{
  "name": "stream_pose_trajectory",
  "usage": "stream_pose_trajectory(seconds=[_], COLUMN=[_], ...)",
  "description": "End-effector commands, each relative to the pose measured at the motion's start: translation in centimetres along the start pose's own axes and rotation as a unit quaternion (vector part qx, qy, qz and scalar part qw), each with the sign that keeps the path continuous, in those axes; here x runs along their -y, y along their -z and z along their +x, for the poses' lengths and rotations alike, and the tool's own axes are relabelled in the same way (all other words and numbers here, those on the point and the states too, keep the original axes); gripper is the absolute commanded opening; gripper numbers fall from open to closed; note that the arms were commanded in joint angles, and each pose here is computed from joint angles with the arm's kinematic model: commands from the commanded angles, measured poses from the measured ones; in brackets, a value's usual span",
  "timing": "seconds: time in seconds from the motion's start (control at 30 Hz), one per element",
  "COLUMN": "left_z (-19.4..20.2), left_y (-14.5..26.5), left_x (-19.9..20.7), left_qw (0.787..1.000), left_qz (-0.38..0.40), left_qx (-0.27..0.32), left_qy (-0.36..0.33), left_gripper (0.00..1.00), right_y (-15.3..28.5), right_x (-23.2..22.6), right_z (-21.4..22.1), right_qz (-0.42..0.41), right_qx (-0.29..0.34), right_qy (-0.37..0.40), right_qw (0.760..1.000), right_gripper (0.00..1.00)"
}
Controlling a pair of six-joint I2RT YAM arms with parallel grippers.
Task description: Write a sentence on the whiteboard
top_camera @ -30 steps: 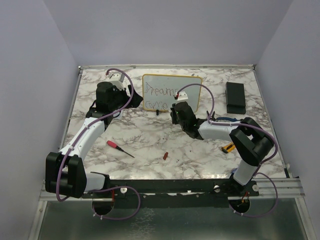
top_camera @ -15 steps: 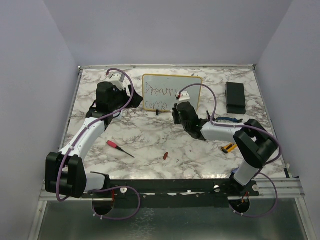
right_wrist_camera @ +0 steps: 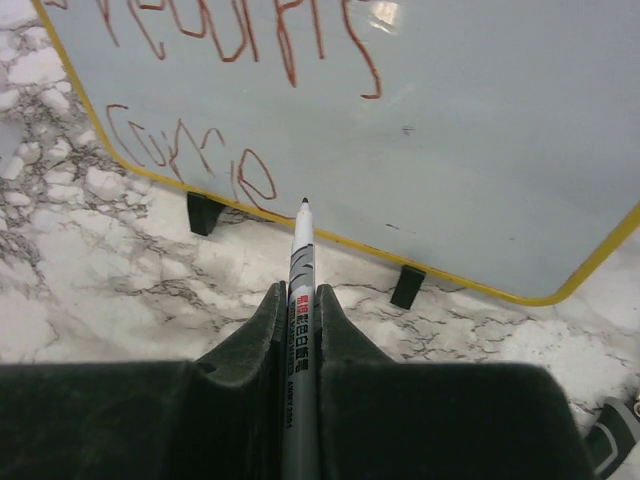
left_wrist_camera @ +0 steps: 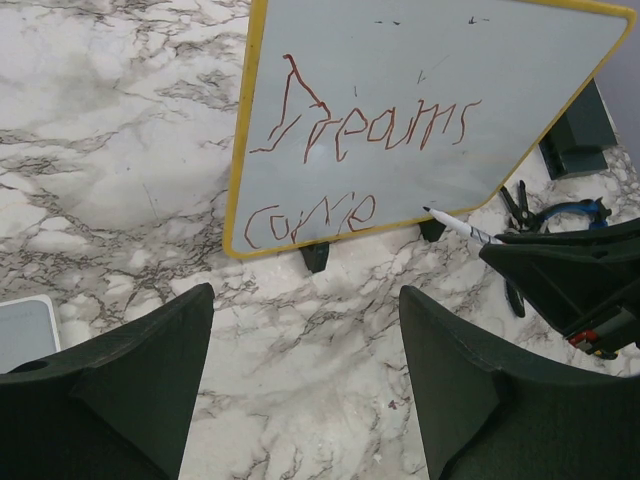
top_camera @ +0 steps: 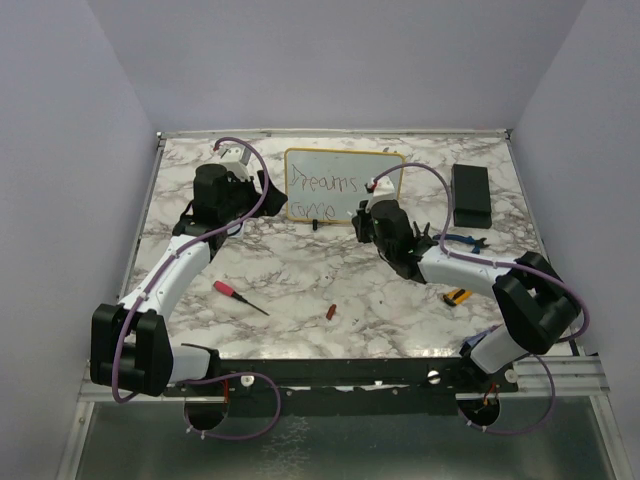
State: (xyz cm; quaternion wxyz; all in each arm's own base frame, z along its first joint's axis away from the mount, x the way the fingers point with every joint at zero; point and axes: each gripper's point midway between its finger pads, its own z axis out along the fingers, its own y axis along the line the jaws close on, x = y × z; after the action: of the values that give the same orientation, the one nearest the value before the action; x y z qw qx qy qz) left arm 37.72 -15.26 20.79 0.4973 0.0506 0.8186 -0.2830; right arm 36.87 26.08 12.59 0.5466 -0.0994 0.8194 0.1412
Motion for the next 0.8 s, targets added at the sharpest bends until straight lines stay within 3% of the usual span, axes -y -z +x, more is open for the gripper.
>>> stream_pose_trajectory(seconds=[0.0, 0.77], left_z=[0.1, 0.3], left_y=[0.1, -0.1], left_x=[0.0, -0.1], left_qw=[1.000, 1.000], left_qz=[-0.003, -0.002], left_qx=[0.003, -0.001], left_qy=[-0.004, -0.004], left_gripper=[0.76, 0.76], right_y=[0.4, -2.4], right_x=[1.7, 0.5], right_z=[-0.5, -0.1], right_qz=[0.002, -0.036], right_qx=[0.008, 0.000], right_qy=[-0.005, -0.011], right_qw=[1.000, 0.999], right_gripper=[0.01, 0.01])
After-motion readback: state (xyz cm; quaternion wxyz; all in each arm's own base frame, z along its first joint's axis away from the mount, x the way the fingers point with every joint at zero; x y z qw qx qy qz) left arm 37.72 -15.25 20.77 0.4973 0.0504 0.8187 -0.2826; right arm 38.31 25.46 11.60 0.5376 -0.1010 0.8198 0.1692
